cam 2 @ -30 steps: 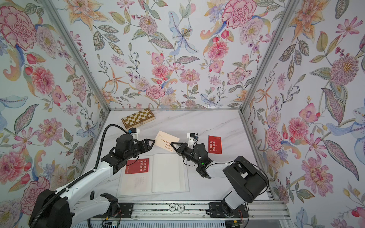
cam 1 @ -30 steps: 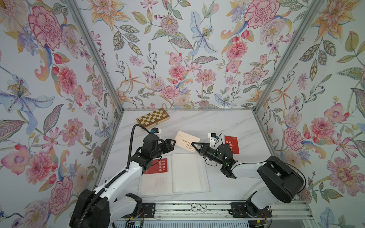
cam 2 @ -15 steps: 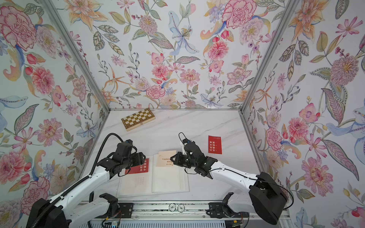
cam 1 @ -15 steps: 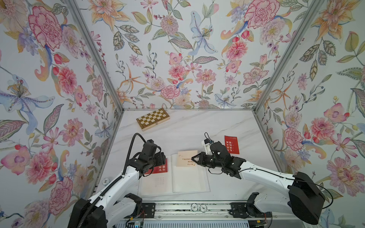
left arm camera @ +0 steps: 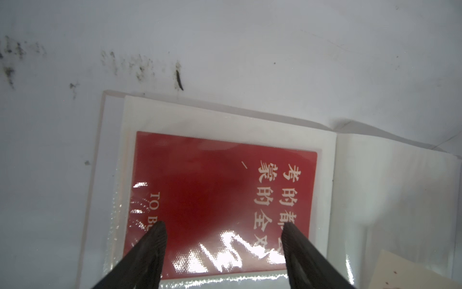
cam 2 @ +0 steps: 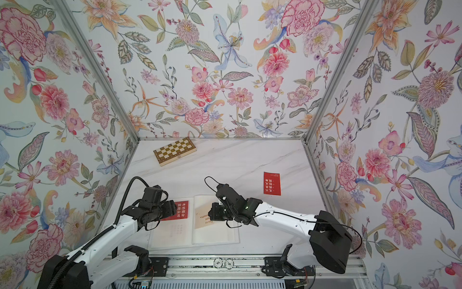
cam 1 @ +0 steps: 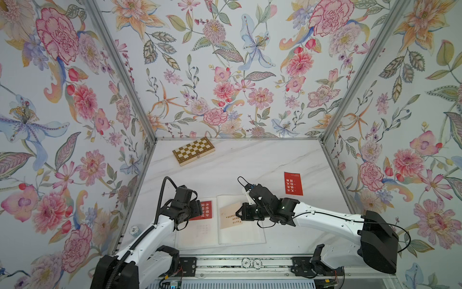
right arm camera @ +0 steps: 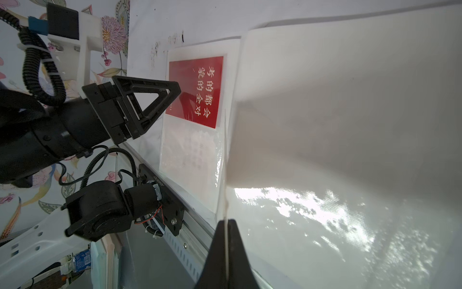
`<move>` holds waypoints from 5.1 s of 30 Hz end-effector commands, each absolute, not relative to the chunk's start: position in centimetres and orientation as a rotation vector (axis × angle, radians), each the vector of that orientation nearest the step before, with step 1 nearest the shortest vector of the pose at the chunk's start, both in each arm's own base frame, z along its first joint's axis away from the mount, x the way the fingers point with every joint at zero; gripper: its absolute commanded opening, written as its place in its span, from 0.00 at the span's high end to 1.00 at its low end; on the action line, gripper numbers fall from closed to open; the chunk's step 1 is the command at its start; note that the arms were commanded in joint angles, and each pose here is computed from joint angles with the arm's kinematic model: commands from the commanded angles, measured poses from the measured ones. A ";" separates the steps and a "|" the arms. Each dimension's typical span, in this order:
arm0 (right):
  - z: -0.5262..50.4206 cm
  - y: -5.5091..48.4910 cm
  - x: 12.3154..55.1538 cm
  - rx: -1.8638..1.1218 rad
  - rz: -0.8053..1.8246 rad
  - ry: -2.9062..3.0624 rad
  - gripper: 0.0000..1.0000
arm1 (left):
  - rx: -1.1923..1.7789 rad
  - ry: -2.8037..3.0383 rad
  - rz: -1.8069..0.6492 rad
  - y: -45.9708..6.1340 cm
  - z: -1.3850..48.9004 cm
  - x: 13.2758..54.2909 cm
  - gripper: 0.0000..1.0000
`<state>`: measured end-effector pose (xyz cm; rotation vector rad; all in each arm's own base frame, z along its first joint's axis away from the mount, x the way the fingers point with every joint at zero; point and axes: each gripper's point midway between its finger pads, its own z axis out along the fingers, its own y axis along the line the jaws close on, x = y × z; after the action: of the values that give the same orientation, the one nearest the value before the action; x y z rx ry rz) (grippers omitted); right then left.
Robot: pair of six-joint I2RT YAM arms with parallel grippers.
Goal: Place the photos into the photo albums
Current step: Insert the photo into the photo album.
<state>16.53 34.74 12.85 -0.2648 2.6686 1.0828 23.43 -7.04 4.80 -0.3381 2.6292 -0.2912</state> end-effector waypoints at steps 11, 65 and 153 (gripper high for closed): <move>11.8 35.9 14.7 -0.342 1.039 2.733 1.00 | -0.336 2.623 -0.283 -5.7 3.7 23.2 0.29; 10.9 35.4 13.6 -0.295 0.915 2.806 1.00 | -0.578 2.631 -0.210 -0.9 1.7 22.6 0.22; 7.9 38.5 13.2 -0.476 0.820 2.913 0.70 | -0.547 2.618 -0.259 -1.5 1.6 22.8 0.23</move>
<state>13.68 38.00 8.30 -0.4113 2.8937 0.8359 24.01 -1.15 2.82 -0.5514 2.5644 -0.2378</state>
